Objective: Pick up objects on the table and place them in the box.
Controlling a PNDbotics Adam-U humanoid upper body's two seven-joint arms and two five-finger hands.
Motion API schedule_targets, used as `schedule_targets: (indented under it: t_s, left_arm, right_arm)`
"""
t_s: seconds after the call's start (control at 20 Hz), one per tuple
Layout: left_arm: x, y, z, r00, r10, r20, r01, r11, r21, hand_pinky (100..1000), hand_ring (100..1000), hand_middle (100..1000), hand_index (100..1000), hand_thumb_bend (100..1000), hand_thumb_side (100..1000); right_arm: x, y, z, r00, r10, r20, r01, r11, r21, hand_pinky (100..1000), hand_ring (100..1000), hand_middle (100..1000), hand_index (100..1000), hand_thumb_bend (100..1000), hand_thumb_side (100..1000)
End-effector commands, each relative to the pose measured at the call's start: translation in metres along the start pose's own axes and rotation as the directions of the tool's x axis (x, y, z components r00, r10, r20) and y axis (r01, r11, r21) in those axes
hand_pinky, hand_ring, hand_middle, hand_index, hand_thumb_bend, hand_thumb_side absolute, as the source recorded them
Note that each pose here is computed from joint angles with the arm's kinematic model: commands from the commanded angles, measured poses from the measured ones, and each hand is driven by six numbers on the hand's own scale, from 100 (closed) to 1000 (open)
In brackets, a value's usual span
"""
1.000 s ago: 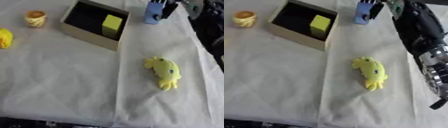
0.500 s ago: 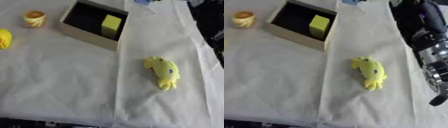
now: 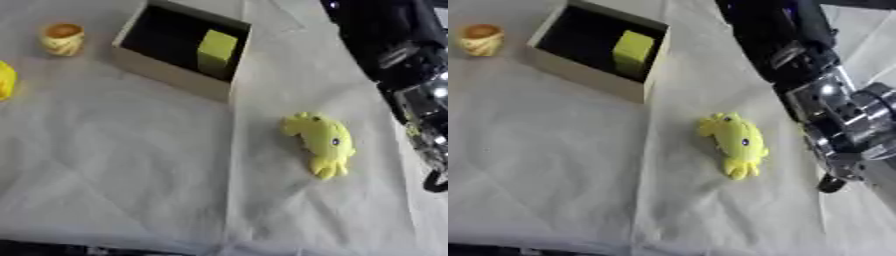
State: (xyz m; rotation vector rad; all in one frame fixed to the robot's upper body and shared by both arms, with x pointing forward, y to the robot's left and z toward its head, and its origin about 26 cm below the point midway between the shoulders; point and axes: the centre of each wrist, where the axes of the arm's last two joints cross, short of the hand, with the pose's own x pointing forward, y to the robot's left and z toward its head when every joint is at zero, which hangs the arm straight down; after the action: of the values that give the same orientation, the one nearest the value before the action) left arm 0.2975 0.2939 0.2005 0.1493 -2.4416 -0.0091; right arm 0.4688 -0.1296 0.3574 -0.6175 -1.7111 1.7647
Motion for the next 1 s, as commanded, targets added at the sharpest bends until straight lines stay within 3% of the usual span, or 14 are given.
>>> schedule_targets:
  t_s: [0.05, 0.5, 0.8, 1.0]
  left_arm:
    - [0.008, -0.002, -0.006, 0.999, 0.012, 0.035, -0.011, 1.0, -0.018, 780, 828, 746, 842, 100, 626]
    - [0.008, -0.005, -0.008, 0.999, 0.028, 0.04, -0.027, 0.999, -0.024, 780, 829, 746, 841, 100, 627]
    - [0.008, -0.006, -0.008, 0.999, 0.034, 0.037, -0.033, 0.999, -0.025, 780, 830, 746, 841, 100, 630]
    - [0.007, -0.006, -0.007, 0.999, 0.035, 0.035, -0.034, 0.999, -0.024, 780, 830, 747, 841, 100, 633]
  right_arm:
    - [0.018, 0.0, -0.014, 0.999, 0.013, 0.045, -0.015, 1.0, 0.026, 732, 659, 459, 612, 100, 100]
    - [0.027, 0.039, -0.043, 0.999, 0.031, 0.044, -0.036, 0.994, 0.105, 729, 660, 473, 622, 100, 100]
    - [0.027, 0.051, -0.05, 0.996, 0.091, -0.014, -0.089, 0.992, 0.088, 726, 664, 478, 620, 100, 100]
    - [0.025, 0.048, -0.048, 0.995, 0.096, -0.041, -0.094, 0.995, 0.031, 724, 660, 475, 620, 100, 100]
